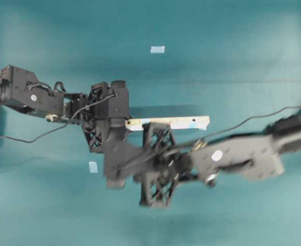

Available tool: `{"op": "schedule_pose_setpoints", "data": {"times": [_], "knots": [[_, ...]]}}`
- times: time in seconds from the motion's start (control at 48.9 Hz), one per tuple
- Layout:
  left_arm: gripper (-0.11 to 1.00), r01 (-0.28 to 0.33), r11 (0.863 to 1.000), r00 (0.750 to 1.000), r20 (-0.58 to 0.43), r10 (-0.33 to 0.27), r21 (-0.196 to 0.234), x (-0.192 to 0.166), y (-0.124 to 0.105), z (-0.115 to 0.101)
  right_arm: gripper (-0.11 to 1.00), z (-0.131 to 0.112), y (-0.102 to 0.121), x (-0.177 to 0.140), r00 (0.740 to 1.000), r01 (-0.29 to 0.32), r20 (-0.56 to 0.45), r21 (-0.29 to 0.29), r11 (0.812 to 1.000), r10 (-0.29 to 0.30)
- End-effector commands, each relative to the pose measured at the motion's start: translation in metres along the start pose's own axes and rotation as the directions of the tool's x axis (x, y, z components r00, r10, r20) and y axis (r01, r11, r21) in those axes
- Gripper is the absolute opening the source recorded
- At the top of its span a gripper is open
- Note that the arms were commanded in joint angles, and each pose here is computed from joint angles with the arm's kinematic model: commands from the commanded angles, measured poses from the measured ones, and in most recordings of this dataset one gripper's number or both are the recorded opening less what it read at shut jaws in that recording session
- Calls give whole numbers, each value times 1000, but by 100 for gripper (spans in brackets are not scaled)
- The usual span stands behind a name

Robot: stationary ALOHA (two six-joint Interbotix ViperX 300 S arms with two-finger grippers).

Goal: Move the wooden board into place and insert the rod into its hole.
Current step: 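Lift the dowel and carry it with the right gripper to the board's far end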

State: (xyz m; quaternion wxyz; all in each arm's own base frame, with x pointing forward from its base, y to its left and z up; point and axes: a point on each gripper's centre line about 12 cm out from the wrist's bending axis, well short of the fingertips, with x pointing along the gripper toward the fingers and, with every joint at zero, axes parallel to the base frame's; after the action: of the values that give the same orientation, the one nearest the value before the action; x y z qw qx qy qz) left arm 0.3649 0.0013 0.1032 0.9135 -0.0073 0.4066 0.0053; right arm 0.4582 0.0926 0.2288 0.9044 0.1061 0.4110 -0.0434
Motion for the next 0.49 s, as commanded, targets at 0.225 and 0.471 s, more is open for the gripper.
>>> {"op": "schedule_pose_setpoints", "data": {"times": [0.225,0.471], "knots": [[43,-2,1000,999,34,2,-8,-5,1,9,9,-26,-55,-58,977,-85,200,48,995,74],[43,-5,1000,1000,31,5,-10,-5,3,8,9,-52,-96,-77,880,-202,448,49,978,159]]}}
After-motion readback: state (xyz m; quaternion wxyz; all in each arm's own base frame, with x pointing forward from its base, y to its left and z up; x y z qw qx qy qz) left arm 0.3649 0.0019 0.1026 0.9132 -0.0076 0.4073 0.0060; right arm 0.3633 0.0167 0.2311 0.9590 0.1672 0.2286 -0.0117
